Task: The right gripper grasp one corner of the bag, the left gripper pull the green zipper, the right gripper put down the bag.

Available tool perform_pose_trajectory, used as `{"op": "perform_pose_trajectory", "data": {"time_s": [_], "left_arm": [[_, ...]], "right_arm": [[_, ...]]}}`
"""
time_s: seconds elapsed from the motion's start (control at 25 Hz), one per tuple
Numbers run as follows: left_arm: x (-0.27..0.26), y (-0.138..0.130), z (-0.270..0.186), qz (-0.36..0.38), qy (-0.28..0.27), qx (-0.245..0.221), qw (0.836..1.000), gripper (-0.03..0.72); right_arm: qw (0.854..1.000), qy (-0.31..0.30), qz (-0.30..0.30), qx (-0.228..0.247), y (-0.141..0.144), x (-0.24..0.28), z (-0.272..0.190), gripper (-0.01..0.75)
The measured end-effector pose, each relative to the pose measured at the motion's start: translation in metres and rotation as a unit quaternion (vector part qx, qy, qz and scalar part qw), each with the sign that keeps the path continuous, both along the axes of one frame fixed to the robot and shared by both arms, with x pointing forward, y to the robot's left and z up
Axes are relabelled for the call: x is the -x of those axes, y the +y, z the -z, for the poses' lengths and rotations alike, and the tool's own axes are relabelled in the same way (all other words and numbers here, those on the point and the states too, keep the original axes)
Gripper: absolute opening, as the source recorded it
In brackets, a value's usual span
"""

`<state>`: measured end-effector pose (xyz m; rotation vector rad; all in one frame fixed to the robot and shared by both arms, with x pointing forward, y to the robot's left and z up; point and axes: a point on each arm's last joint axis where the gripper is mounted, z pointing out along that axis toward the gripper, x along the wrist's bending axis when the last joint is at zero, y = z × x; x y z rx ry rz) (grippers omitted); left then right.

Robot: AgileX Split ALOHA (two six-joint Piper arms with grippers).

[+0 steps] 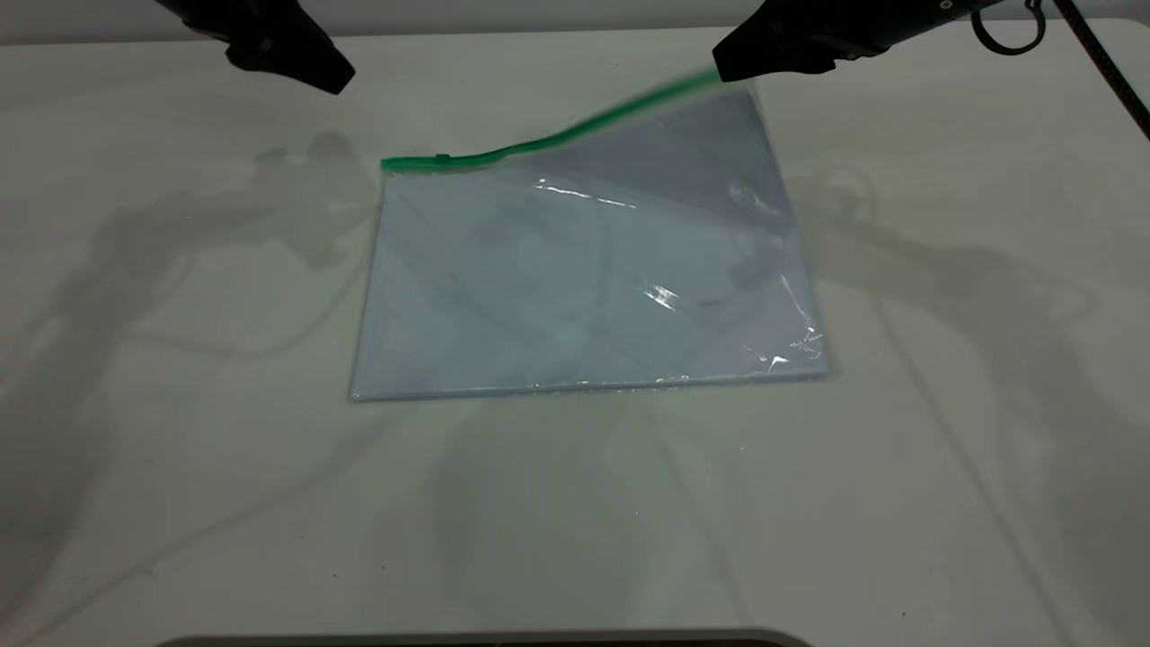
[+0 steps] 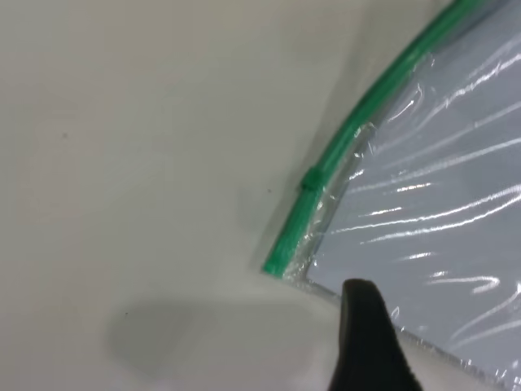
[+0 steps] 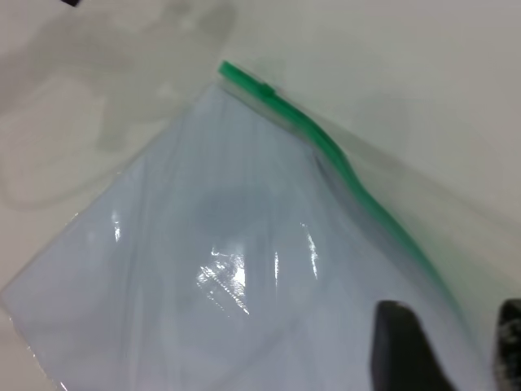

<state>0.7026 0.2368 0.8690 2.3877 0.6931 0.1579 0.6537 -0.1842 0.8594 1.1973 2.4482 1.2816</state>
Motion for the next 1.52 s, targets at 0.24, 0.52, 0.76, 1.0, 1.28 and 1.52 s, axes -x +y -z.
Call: {"op": "perform_pose_trajectory", "data": {"time_s": [0.24,0.52,0.76,1.0,1.28,1.52], "left_arm": [[-0.005,0.003,-0.021,-0.065,-0.005,0.009,0.998,0.519],[0.010,0.013,-0.130,-0.148,-0.059,-0.006,0.987,0.520],[0.063,0.026,-0.245,-0.249,-0.100,-0.004,0.963,0.520],[0.134,0.043,-0.315,-0.322,-0.107,-0.046,0.940,0.520],[0.212,0.063,-0.358,-0.418,-0.086,-0.100,0.899,0.520],[0.247,0.070,-0.365,-0.440,-0.087,-0.116,0.886,0.520]], "right_arm": [[0.995,0.021,0.087,0.052,-0.014,-0.006,0.002,0.589],[0.988,-0.049,0.130,0.062,-0.023,-0.003,-0.090,0.605],[0.985,-0.120,0.120,0.026,-0.024,0.030,-0.190,0.595],[0.983,-0.151,0.107,-0.011,-0.026,0.075,-0.258,0.593],[0.984,-0.154,0.089,-0.033,-0.031,0.136,-0.312,0.593],[0.987,-0.136,0.074,-0.034,-0.035,0.181,-0.335,0.592]]}}
